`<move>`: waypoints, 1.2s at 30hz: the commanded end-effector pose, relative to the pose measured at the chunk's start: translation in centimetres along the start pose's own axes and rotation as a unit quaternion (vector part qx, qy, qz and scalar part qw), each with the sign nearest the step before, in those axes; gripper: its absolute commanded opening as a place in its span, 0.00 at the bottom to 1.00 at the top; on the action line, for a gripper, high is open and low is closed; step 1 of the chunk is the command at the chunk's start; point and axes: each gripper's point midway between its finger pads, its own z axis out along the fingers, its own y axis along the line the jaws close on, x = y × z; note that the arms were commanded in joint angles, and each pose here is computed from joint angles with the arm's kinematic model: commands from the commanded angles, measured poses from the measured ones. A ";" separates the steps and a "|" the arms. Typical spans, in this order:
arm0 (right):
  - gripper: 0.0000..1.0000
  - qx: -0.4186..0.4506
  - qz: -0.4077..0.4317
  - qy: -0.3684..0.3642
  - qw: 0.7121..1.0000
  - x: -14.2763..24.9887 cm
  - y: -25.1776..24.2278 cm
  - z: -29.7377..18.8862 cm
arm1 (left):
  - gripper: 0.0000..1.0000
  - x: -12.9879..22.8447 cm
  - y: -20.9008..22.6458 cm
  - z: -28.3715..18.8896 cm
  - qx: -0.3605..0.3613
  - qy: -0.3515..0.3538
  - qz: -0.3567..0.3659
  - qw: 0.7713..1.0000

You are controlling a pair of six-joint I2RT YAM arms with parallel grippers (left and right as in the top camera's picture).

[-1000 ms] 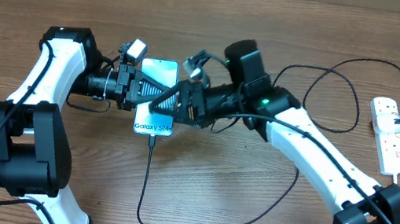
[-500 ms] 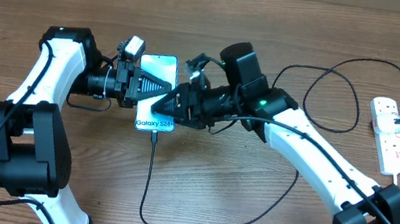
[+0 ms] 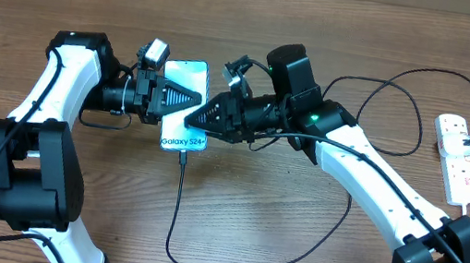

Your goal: Plug charger to phone and switch on socket

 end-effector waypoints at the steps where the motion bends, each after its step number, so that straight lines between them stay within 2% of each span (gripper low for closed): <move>1: 0.25 -0.021 -0.017 0.014 1.000 0.2 1.3 0.0 | 0.04 -0.7 -1.3 -0.4 0.022 -0.023 0.007 0.999; 2: 0.15 -0.021 -0.017 0.014 1.000 0.2 1.3 0.0 | 0.04 -0.8 -1.2 -0.4 0.022 -0.022 0.009 0.999; 4: 0.05 -0.021 -0.017 0.014 1.000 0.2 1.3 0.0 | 0.04 -0.8 -1.2 -0.4 0.022 -0.022 0.011 0.999; 11: 0.04 -0.018 -0.017 0.011 1.000 0.1 1.2 0.0 | 0.05 -0.8 -1.2 -0.4 0.022 -0.022 0.013 0.999; 13: 0.04 -0.016 -0.017 0.009 1.000 0.0 1.1 0.0 | 0.12 -0.9 -1.2 -0.4 0.021 -0.022 0.016 0.999; 14: 0.04 -0.014 -0.017 0.007 1.000 0.0 1.1 0.0 | 0.23 -0.9 -1.1 -0.3 0.020 -0.021 0.018 0.999; 16: 0.04 -0.012 -0.017 0.004 1.000 -0.1 1.0 0.0 | 0.37 -0.8 -1.0 -0.3 0.017 -0.019 0.020 0.999; 19: 0.04 -0.008 -0.021 0.000 1.000 -0.3 0.9 0.0 | 0.72 -0.8 -0.8 -0.3 0.014 -0.017 0.024 0.999; 21: 0.04 -0.002 -0.021 -0.008 1.000 -0.6 0.7 -0.1 | 0.89 -0.9 -0.7 -0.3 0.013 -0.017 0.032 0.999; 23: 0.04 0.005 -0.022 -0.018 1.000 -1.0 0.4 -0.2 | 1.00 -0.9 -0.4 -0.3 0.006 -0.012 0.041 0.999; 29: 0.04 0.044 -0.023 -0.048 0.998 -2.0 -1.6 -1.1 | 1.00 -0.2 1.8 -0.4 -0.051 0.020 0.047 0.997; 36: 0.04 0.203 0.019 -0.112 0.973 -3.2 -8.6 -4.5 | 1.00 -0.4 6.7 -1.6 -0.186 0.046 -0.010 0.982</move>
